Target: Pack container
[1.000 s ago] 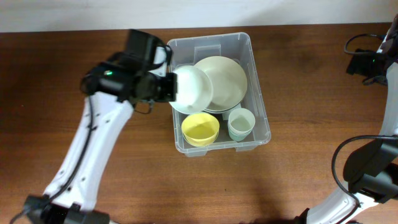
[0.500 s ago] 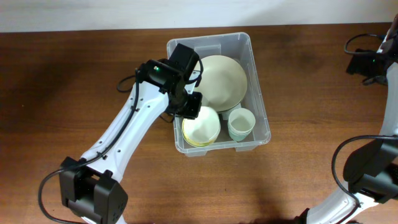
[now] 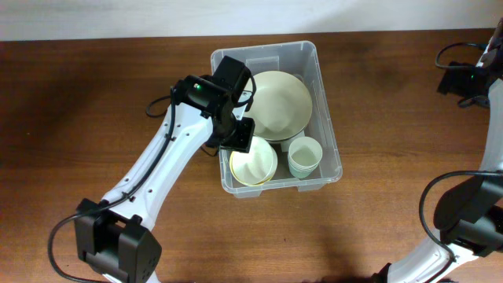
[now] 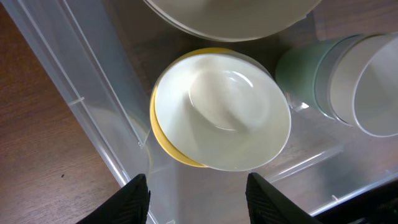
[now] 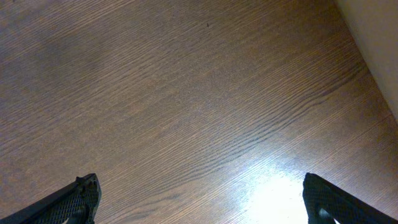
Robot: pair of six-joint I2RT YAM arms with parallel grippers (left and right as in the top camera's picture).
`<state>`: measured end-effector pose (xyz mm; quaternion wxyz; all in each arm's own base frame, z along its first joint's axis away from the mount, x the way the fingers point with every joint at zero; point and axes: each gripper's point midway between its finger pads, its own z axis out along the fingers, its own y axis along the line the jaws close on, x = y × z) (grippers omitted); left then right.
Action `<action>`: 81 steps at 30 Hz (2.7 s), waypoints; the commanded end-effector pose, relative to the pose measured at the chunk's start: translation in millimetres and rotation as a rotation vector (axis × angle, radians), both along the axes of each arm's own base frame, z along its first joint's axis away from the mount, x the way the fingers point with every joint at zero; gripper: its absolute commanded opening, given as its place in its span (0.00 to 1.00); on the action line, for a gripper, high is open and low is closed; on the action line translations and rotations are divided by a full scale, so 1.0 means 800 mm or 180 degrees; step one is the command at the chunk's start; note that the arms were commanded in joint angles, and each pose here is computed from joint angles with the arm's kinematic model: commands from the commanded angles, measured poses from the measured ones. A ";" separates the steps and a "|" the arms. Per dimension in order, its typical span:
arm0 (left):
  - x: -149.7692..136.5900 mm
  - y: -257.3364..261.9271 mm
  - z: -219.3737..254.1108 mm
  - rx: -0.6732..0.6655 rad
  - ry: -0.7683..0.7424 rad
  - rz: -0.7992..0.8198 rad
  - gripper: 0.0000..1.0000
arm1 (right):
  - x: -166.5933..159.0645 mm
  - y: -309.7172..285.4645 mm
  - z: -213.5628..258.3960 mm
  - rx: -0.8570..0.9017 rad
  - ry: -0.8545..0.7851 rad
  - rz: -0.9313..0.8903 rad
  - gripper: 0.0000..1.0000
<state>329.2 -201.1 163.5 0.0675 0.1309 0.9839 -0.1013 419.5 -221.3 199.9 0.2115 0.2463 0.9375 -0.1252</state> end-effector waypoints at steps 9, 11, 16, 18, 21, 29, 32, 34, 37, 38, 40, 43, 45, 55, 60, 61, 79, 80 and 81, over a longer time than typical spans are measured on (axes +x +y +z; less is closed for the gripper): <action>0.003 -0.040 0.010 -0.0551 0.0018 -0.0133 0.01 | -0.001 -0.005 0.000 -0.0024 0.0003 -0.0052 0.99; 0.007 -0.041 0.011 -0.0568 -0.0015 -0.0136 0.01 | -0.001 -0.005 0.000 -0.0025 0.0003 -0.0052 0.99; 0.006 -0.051 0.011 -0.0589 -0.0054 -0.0196 0.01 | -0.001 -0.005 0.000 -0.0025 0.0003 -0.0052 0.99; 0.002 -0.060 0.010 -0.0595 -0.0061 -0.0256 0.01 | -0.001 -0.005 0.000 -0.0024 0.0003 -0.0052 0.99; -0.003 -0.074 0.009 -0.0609 -0.0079 -0.0349 0.01 | -0.001 -0.005 0.000 -0.0024 0.0003 -0.0052 0.99; -0.001 -0.091 -0.032 -0.0405 0.0056 -0.0202 0.01 | -0.001 -0.005 0.000 -0.0025 0.0003 -0.0052 0.99; 0.005 -0.094 -0.048 -0.0388 0.0112 -0.0147 0.04 | -0.001 -0.005 0.000 -0.0024 0.0003 -0.0052 0.99; 0.008 -0.097 -0.059 -0.0384 0.0147 -0.0149 0.13 | -0.001 -0.005 0.000 -0.0025 0.0003 -0.0052 0.99; 0.009 -0.103 -0.066 -0.0420 0.0181 -0.0163 0.24 | -0.001 -0.005 0.000 -0.0024 0.0003 -0.0052 0.99; 0.010 -0.104 -0.067 -0.0439 0.0176 -0.0167 0.26 | -0.001 -0.005 0.000 -0.0024 0.0003 -0.0052 0.99; 0.013 -0.107 -0.066 -0.0459 0.0147 -0.0170 0.35 | -0.001 -0.005 0.000 -0.0024 0.0003 -0.0052 0.99; 0.014 -0.107 -0.066 -0.0463 0.0138 -0.0170 0.35 | -0.001 -0.005 0.000 -0.0024 0.0003 -0.0052 0.99; 0.014 -0.107 -0.066 -0.0461 0.0140 -0.0170 0.35 | -0.001 -0.005 0.000 -0.0025 0.0003 -0.0052 0.99; 0.016 -0.104 -0.088 -0.0348 0.0209 -0.0149 0.35 | -0.001 -0.005 0.000 -0.0025 0.0003 -0.0052 0.99; 0.017 -0.105 -0.105 -0.0307 0.0270 -0.0145 0.35 | -0.001 -0.005 0.000 -0.0024 0.0003 -0.0052 0.99; 0.018 -0.105 -0.105 -0.0308 0.0268 -0.0145 0.35 | -0.001 -0.005 0.000 -0.0024 0.0003 -0.0052 0.99; 0.031 -0.090 -0.112 -0.0056 0.0092 -0.0087 0.35 | -0.001 -0.005 0.000 -0.0024 0.0003 -0.0052 0.99; 0.031 -0.090 -0.113 -0.0053 0.0094 -0.0092 0.35 | -0.001 -0.005 0.000 -0.0025 0.0003 -0.0052 0.99; 0.030 -0.091 -0.114 -0.0049 0.0103 -0.0097 0.35 | -0.001 -0.005 0.000 -0.0024 0.0003 -0.0052 0.99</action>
